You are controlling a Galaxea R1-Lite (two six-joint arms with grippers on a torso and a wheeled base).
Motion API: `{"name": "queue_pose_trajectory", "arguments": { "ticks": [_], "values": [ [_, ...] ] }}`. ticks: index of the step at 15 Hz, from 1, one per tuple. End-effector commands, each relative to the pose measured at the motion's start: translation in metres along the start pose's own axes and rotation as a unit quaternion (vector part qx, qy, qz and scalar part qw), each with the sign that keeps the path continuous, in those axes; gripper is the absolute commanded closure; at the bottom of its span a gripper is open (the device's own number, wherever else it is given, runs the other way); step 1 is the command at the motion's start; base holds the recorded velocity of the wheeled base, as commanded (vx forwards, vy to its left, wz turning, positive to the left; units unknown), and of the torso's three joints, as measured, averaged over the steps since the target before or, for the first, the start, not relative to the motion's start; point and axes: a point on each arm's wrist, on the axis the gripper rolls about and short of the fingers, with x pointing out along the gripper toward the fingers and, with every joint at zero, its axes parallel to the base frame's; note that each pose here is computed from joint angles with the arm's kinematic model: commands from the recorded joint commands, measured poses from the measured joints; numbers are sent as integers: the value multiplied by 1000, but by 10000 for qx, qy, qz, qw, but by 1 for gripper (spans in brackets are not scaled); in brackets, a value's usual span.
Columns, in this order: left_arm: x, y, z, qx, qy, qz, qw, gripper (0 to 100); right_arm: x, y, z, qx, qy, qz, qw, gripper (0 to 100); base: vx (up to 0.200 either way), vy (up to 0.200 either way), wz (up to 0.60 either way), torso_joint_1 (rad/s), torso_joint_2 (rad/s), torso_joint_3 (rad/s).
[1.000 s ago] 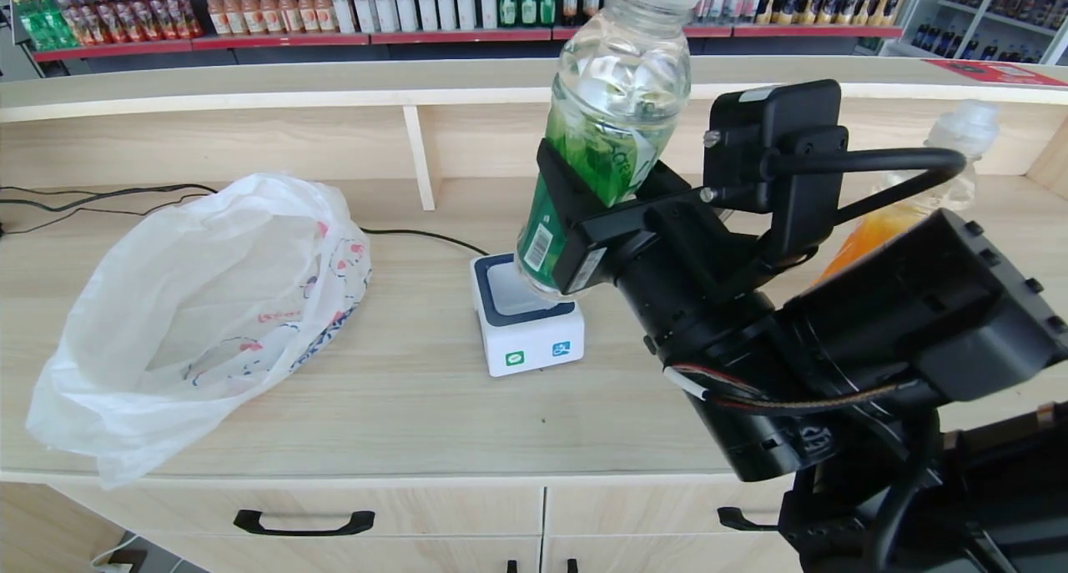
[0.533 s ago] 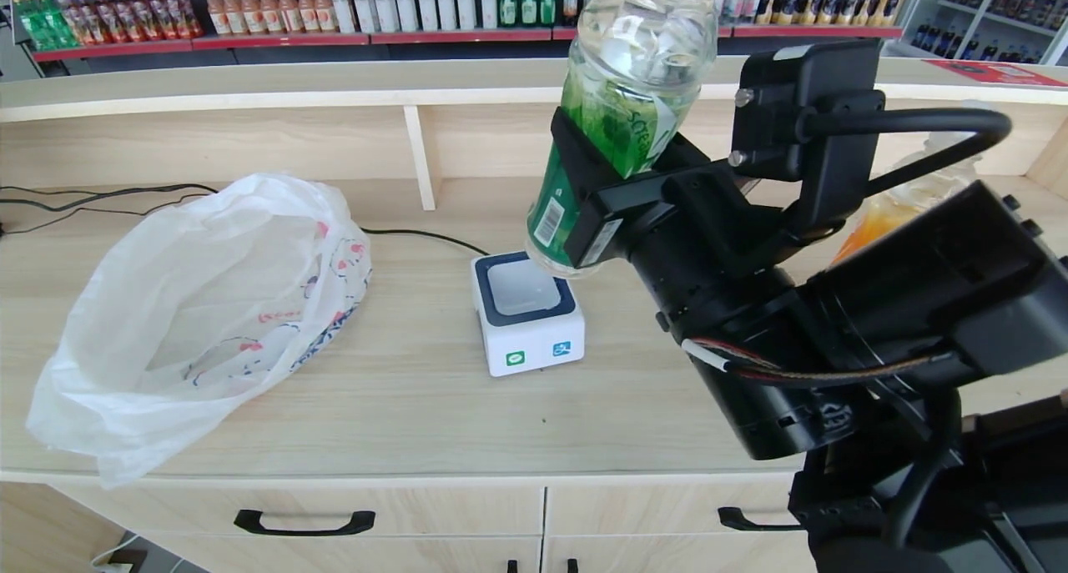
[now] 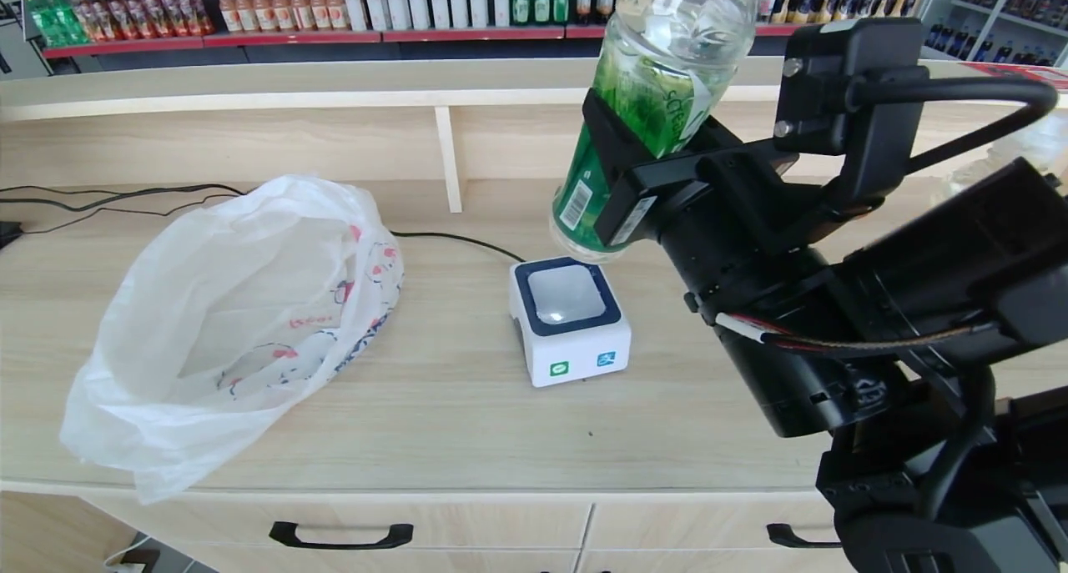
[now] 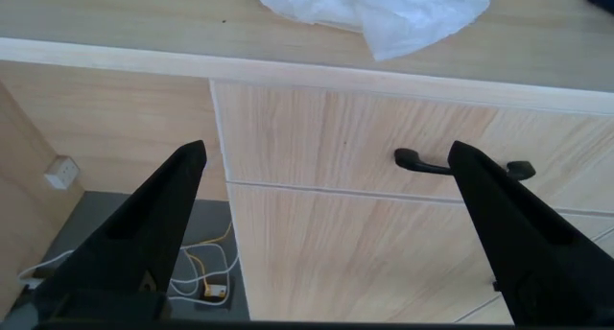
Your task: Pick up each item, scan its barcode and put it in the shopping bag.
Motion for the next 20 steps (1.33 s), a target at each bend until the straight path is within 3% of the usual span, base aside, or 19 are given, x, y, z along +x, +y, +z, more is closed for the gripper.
{"name": "queue_pose_trajectory", "arguments": {
  "ticks": [1, 3, 5, 7, 11, 14, 20],
  "values": [
    [0, 0, 0, -2, -2, 1, 10000, 0, -1, -2, 3, -51, -36, -26, 10000, 100, 0, 200, 0, -2, 22, -2],
    [0, 0, 0, 6, -2, 1, 10000, 0, -3, -3, 4, -302, -17, -18, 9995, 100, 0, 0, 0, 0, 0, 0],
    [0, 0, 0, 6, -2, 1, 10000, 0, -14, -8, -7, -961, 101, 485, 9941, 100, 0, 0, 0, 0, 0, 0],
    [0, 0, 0, 6, -2, 1, 10000, 0, -20, -16, -16, -1380, 241, 580, 9884, 100, 0, 0, 0, 0, 0, 0],
    [0, 0, 0, 6, -2, 1, 10000, 0, -30, -22, -31, -1813, 354, 1077, 9769, 100, 0, 0, 0, 0, 0, 0],
    [0, 0, 0, 6, -2, 1, 10000, 0, -45, -44, -38, -2311, 632, 1160, 9639, 100, 0, 0, 0, 0, 0, 0],
    [0, 0, 0, 6, -2, 1, 10000, 0, -36, -53, -39, -2620, 256, 1581, 9517, 100, 0, 0, 0, 0, 0, 0]
  ]
}}
